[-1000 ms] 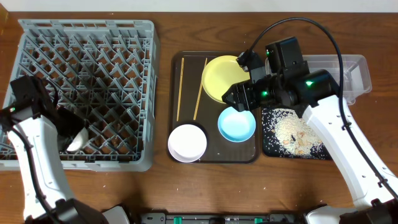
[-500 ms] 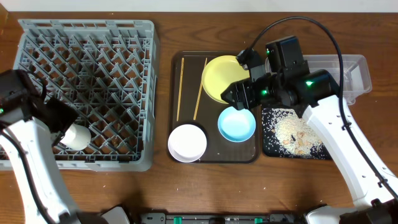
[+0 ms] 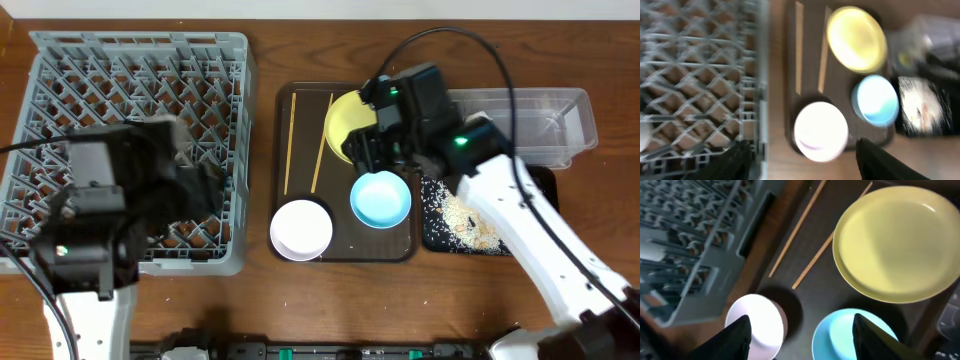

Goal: Sort waste into correct bins and load items into the dishwasher

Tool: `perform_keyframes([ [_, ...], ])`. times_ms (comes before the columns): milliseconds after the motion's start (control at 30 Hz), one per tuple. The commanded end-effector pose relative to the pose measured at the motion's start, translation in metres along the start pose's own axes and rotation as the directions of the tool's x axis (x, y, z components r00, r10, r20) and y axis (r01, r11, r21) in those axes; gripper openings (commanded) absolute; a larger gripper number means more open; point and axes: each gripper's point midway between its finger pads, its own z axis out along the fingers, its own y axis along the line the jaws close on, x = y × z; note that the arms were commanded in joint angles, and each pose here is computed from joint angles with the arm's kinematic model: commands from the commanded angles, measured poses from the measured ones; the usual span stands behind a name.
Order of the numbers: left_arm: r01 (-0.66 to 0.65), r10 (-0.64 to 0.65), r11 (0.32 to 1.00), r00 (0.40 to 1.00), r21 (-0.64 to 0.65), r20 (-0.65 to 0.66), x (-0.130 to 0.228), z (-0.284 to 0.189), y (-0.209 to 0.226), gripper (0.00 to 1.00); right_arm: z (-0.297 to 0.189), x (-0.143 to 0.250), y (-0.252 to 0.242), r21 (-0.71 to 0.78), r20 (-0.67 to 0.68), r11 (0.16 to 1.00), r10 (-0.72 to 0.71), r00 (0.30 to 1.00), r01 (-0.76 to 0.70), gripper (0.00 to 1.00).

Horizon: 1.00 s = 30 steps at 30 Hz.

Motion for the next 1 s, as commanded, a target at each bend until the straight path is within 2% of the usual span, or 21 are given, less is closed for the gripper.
perform_keyframes([
  [0, -0.126, 0.128, 0.990, 0.991, 0.058, -0.034, 0.011, -0.003, -0.021, 0.77, 0.024, 0.009, -0.001, 0.036, -0.048, 0.999, 0.031, 0.998, -0.029, 0.62],
  [133, -0.131, 0.135, 0.989, 0.989, 0.066, -0.055, 0.016, -0.002, -0.024, 0.97, 0.025, 0.010, -0.002, 0.040, -0.051, 0.999, 0.039, 0.998, -0.037, 0.61],
  [300, -0.130, 0.134, 0.989, 0.989, 0.066, -0.055, 0.016, -0.002, -0.024, 0.99, 0.021, 0.008, -0.001, 0.038, -0.039, 0.999, 0.038, 0.999, -0.036, 0.71],
  [333, -0.131, 0.134, 0.989, 0.989, 0.066, -0.055, 0.016, -0.002, -0.024, 0.99, 0.021, 0.008, -0.001, 0.037, -0.040, 0.999, 0.038, 0.998, -0.037, 0.81],
  [367, -0.131, 0.134, 0.989, 0.989, 0.066, -0.055, 0.016, -0.002, -0.024, 1.00, 0.021, 0.008, -0.001, 0.037, -0.041, 0.999, 0.038, 0.998, -0.037, 0.99],
  [633, -0.131, 0.134, 0.989, 0.989, 0.066, -0.055, 0.016, -0.002, -0.024, 1.00, 0.023, 0.014, 0.013, -0.013, -0.063, 1.000, 0.025, 0.998, -0.026, 0.99],
  [800, -0.131, 0.134, 0.989, 0.989, 0.066, -0.055, 0.016, -0.002, -0.024, 1.00, 0.020, 0.025, 0.005, 0.025, -0.108, 1.000, 0.022, 0.994, -0.019, 0.99],
  [900, -0.131, 0.134, 0.989, 0.989, 0.066, -0.055, 0.016, -0.002, -0.024, 1.00, 0.001, 0.023, -0.003, 0.034, -0.091, 0.999, 0.023, 0.996, -0.020, 0.99],
  [967, -0.131, 0.134, 0.989, 0.989, 0.066, -0.055, 0.016, -0.002, -0.024, 1.00, -0.025, 0.014, 0.001, 0.024, -0.029, 0.999, -0.041, 0.999, 0.042, 0.99],
])
